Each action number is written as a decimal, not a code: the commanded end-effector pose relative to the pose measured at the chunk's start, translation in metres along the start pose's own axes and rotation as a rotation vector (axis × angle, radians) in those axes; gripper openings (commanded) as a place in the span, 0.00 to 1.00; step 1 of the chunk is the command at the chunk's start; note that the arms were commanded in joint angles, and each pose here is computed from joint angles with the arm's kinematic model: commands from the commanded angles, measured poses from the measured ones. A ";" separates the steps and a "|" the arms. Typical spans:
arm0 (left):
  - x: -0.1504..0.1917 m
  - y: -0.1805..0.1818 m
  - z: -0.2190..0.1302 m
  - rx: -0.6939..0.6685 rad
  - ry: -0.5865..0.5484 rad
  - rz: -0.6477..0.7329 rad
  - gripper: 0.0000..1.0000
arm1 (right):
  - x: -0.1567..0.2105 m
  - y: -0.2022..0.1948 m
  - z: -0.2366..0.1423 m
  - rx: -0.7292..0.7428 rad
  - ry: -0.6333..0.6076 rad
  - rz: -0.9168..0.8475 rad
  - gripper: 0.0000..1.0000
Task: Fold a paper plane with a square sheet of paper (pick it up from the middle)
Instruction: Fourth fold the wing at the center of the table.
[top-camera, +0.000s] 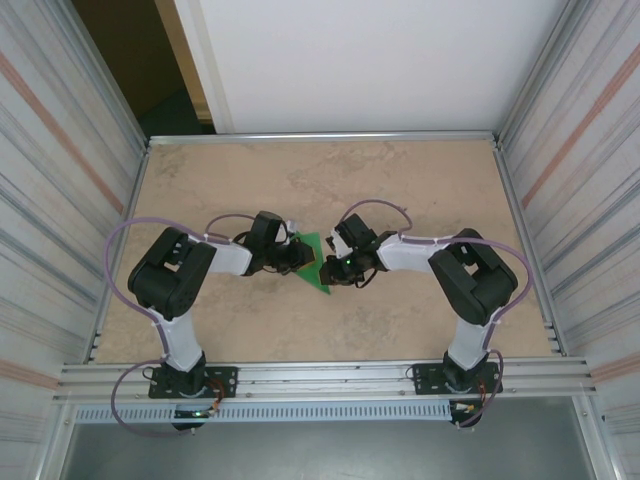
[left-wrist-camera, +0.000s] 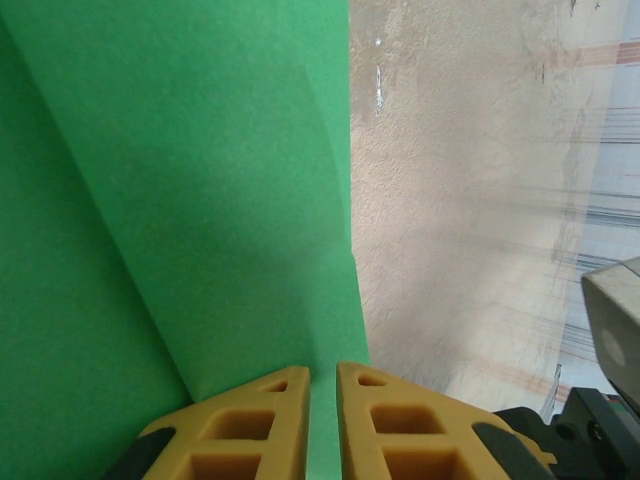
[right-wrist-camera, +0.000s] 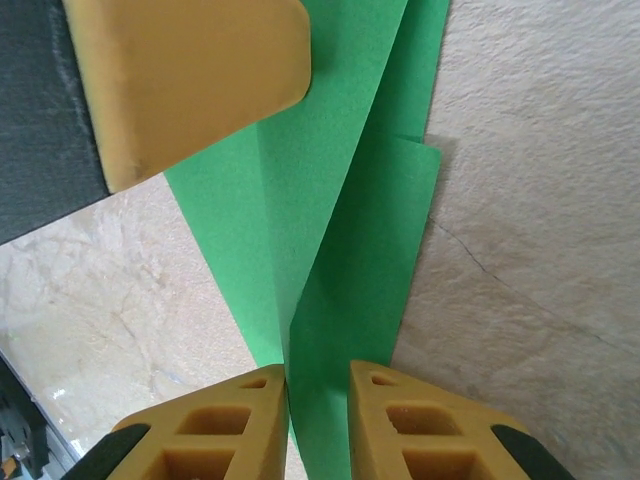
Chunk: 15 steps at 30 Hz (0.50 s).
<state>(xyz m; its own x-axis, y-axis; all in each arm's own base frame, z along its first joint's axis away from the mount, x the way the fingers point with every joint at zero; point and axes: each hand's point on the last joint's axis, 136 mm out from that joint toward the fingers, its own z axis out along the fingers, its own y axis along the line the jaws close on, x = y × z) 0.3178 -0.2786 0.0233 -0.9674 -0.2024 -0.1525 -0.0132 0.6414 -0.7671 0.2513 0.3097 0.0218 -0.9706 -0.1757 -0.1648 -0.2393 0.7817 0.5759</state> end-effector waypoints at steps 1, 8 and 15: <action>0.030 0.047 0.004 -0.162 0.081 -0.073 0.16 | -0.008 0.007 0.003 -0.038 0.005 0.027 0.20; 0.030 0.046 0.003 -0.160 0.082 -0.071 0.16 | -0.004 -0.004 0.005 -0.052 0.011 0.073 0.17; 0.029 0.042 0.003 -0.149 0.080 -0.067 0.16 | 0.005 -0.014 0.013 -0.073 0.046 0.109 0.16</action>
<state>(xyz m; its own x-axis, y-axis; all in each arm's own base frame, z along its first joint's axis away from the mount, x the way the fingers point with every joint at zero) 0.3176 -0.2786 0.0232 -0.9675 -0.2021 -0.1518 -0.0137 0.6415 -0.7670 0.2575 0.3100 0.0181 -0.9845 -0.1281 -0.1202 -0.1755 0.7438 0.6450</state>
